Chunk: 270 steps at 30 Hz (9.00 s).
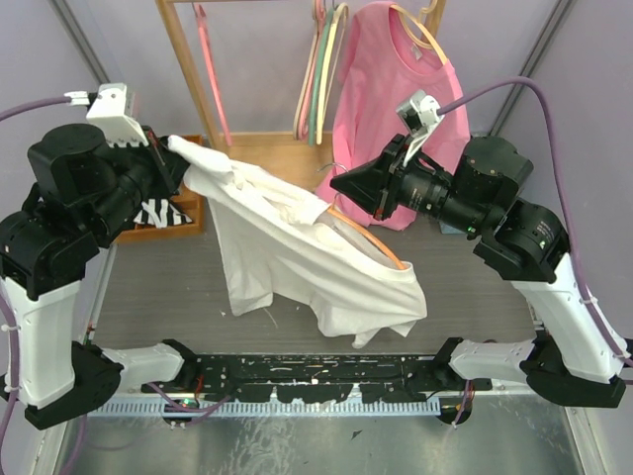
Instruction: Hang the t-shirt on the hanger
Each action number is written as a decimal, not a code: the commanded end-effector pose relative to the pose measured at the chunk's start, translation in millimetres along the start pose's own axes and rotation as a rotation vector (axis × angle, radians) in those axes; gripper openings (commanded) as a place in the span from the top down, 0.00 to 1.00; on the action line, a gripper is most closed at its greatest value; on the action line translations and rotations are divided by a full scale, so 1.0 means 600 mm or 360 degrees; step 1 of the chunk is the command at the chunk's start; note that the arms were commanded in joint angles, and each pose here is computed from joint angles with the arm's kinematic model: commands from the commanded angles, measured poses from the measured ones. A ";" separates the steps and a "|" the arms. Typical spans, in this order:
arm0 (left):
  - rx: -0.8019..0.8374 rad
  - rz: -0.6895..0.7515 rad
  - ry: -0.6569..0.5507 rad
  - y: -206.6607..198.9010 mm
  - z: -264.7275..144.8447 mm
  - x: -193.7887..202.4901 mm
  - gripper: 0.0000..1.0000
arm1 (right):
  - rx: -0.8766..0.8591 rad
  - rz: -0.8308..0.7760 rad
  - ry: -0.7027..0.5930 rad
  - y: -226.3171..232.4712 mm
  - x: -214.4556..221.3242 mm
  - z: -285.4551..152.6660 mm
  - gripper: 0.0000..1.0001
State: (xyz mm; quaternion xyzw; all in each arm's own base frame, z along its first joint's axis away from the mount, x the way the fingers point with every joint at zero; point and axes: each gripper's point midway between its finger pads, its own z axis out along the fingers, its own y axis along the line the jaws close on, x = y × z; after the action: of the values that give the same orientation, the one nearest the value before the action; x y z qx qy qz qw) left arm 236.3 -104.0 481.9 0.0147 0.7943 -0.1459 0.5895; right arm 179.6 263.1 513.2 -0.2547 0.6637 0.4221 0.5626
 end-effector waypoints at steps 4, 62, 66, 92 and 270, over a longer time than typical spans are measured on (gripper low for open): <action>-0.0005 -0.0093 -0.0270 -0.008 -0.010 -0.091 1.00 | -0.0079 -0.0038 -0.0173 0.028 -0.056 -0.042 0.99; -0.0335 -0.0098 -0.0152 0.094 -0.042 0.042 0.40 | -0.0038 0.0012 -0.0485 0.036 -0.143 -0.075 0.99; -0.0151 -0.0104 -0.0097 0.055 -0.025 0.048 0.39 | -0.0044 0.0015 -0.0462 0.035 -0.140 -0.062 0.99; 0.0433 0.0087 0.0342 -0.079 0.081 0.141 0.42 | -0.0084 0.0058 -0.0382 0.036 -0.129 -0.012 0.99; 0.1252 -0.0016 -0.0671 -0.235 -0.144 -0.231 1.00 | 0.0168 0.0157 -0.0322 0.012 -0.127 -0.115 0.46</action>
State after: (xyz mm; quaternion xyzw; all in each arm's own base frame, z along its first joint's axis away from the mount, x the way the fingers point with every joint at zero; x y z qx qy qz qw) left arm 198.5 -202.6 594.1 0.2127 0.6515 -0.3771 0.6230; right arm 156.2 216.8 583.1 -0.1614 0.6441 0.4586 0.5906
